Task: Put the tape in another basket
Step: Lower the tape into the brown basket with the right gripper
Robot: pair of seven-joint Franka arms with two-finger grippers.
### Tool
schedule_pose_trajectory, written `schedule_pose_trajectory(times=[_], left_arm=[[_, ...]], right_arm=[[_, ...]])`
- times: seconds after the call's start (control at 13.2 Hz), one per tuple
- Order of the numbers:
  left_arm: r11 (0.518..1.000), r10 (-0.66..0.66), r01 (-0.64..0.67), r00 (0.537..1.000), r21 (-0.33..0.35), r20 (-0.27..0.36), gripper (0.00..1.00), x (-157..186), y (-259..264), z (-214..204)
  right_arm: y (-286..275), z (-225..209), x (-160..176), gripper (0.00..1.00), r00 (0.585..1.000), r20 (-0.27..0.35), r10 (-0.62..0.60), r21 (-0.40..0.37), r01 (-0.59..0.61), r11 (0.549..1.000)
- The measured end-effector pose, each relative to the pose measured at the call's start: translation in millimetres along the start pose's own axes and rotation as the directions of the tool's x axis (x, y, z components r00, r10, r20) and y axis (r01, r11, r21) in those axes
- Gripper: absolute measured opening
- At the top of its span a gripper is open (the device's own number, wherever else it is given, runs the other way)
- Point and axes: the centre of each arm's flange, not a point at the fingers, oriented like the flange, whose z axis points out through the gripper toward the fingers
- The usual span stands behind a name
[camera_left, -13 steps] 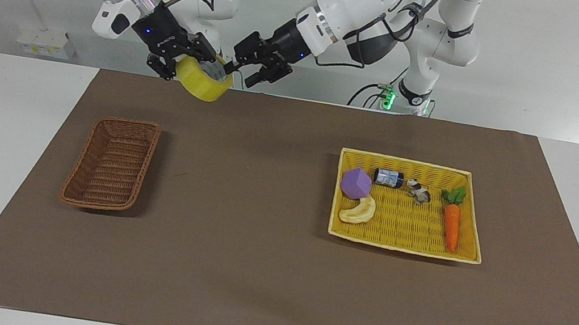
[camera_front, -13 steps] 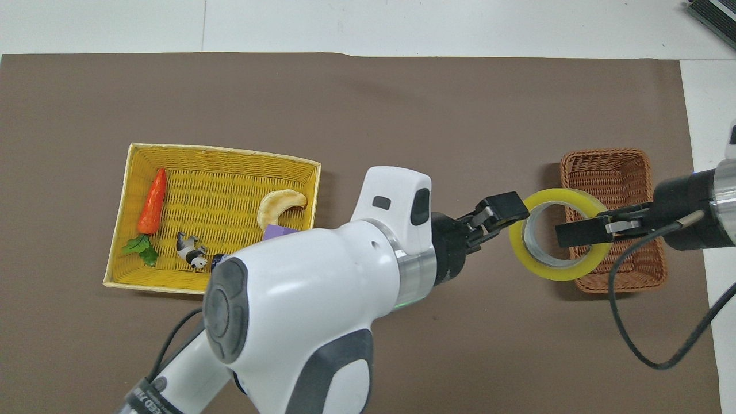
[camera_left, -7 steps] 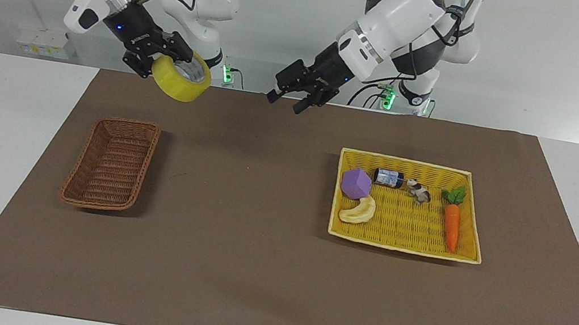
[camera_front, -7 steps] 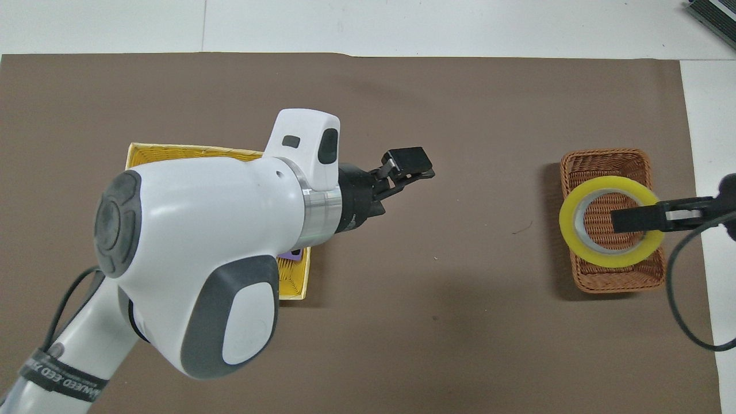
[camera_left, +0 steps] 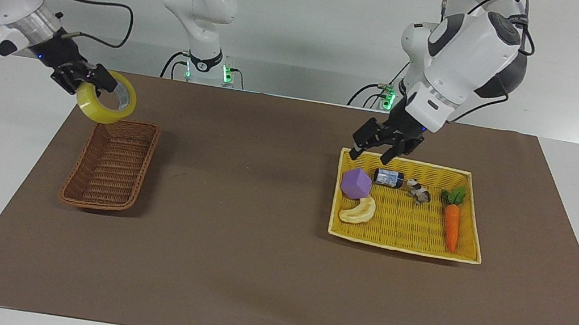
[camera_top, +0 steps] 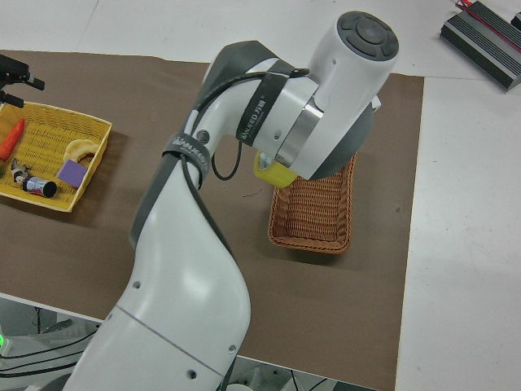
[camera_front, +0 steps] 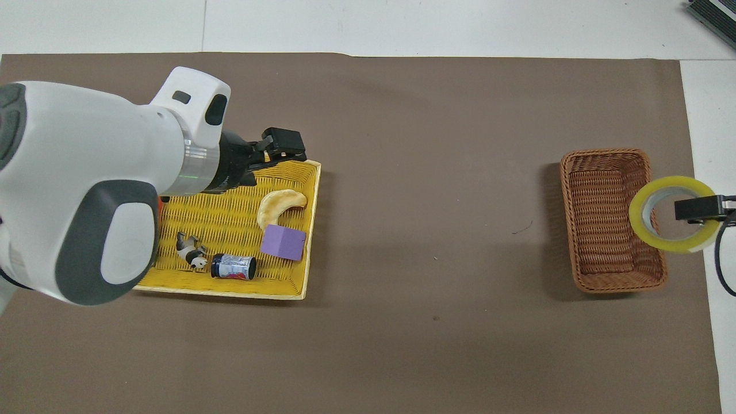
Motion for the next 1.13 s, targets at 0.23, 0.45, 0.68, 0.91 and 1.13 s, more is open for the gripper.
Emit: schedule_pose_trajectory(times=[0.23,0.45,0.68,0.91,1.13], left_arm=[[0.986,0.117,-0.121,0.992,0.111,0.038,1.0,18.7,-45.9,-8.1],[0.981,0.139,-0.145,0.989,0.129,0.052,1.0,26.7,-65.1,-15.2],[0.98,0.138,-0.145,0.989,0.133,0.06,1.0,28.1,-66.9,-25.1],[0.975,0.157,-0.164,0.986,0.148,0.057,1.0,27.8,-64.8,-28.7],[0.959,0.193,-0.197,0.98,0.205,0.039,1.0,34.4,-74.6,-36.1]], right_arm=[[44.3,60.2,24.1,0.0,0.999,0.038,0.017,0.045,-0.018,0.999],[35.0,92.2,35.8,0.0,0.999,0.032,0.008,0.048,-0.01,0.999],[32.5,128.4,34.4,0.07,0.997,0.058,-0.056,0.046,0.054,0.997],[52.7,148.8,23.8,0.19,0.986,0.062,-0.156,0.052,0.153,0.987],[60.7,150.8,21.0,0.39,0.982,0.053,-0.179,0.048,0.176,0.983]])
